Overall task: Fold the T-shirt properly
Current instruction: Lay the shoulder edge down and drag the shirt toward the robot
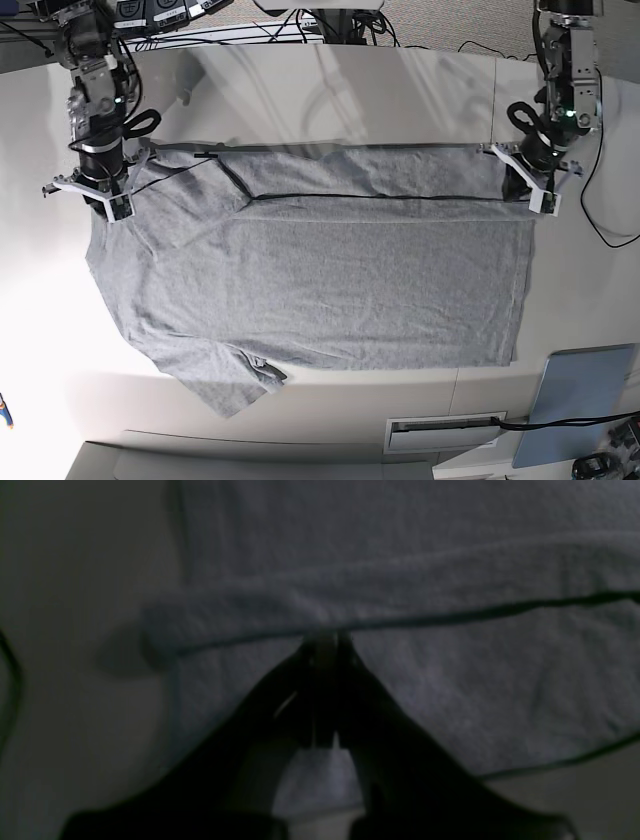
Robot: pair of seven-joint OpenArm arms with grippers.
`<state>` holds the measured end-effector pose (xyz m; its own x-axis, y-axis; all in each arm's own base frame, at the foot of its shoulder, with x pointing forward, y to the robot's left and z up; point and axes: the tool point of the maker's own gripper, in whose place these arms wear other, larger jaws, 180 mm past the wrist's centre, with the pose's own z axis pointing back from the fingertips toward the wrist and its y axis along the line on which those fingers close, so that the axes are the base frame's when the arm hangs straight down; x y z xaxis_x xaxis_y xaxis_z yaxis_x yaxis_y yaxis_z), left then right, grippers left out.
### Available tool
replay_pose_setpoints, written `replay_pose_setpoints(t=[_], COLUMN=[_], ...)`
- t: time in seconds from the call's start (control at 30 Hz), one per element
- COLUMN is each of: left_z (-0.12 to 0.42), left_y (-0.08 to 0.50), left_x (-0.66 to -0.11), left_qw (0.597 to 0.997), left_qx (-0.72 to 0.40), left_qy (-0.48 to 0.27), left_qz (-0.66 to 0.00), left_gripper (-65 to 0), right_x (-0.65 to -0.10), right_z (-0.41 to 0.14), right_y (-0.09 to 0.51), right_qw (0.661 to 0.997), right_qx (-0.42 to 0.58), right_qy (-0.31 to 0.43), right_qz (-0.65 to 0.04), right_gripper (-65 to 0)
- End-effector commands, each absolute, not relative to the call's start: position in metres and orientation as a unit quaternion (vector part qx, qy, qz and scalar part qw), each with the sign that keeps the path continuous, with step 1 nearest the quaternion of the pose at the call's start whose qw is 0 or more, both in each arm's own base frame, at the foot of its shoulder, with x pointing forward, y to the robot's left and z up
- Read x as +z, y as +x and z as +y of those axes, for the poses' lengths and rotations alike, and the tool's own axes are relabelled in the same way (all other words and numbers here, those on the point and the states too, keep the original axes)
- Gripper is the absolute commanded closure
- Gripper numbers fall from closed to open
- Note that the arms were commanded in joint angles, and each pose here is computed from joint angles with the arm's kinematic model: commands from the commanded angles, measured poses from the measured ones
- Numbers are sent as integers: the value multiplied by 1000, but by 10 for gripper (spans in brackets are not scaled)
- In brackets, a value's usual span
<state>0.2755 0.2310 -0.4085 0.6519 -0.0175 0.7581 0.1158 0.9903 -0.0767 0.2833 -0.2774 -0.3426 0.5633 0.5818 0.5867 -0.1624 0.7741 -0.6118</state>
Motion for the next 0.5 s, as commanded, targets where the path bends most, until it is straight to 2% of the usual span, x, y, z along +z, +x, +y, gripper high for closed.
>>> replay_pose_setpoints(t=[0.0, 0.1, 0.3, 0.47], left_z=[233, 222, 224, 226], left_y=[280, 270, 257, 229], left_x=[-404, -421, -439, -458], left_qw=[902, 909, 920, 944], left_qx=[-31, -37, -31, -45], left_qy=[-61, -88, -99, -97], left_qz=[-427, -407, -379, -311], left_gripper=[0, 0, 0, 0], right_x=[-331, -346, -415, -431], right_z=[-277, -277, -295, -297], right_y=[290, 284, 254, 230], right_qw=[837, 848, 894, 910], right_qx=[223, 218, 218, 221], right_qy=[-256, -239, -204, -194], right_qz=[-430, -420, -335, -292], right_gripper=[0, 0, 0, 0])
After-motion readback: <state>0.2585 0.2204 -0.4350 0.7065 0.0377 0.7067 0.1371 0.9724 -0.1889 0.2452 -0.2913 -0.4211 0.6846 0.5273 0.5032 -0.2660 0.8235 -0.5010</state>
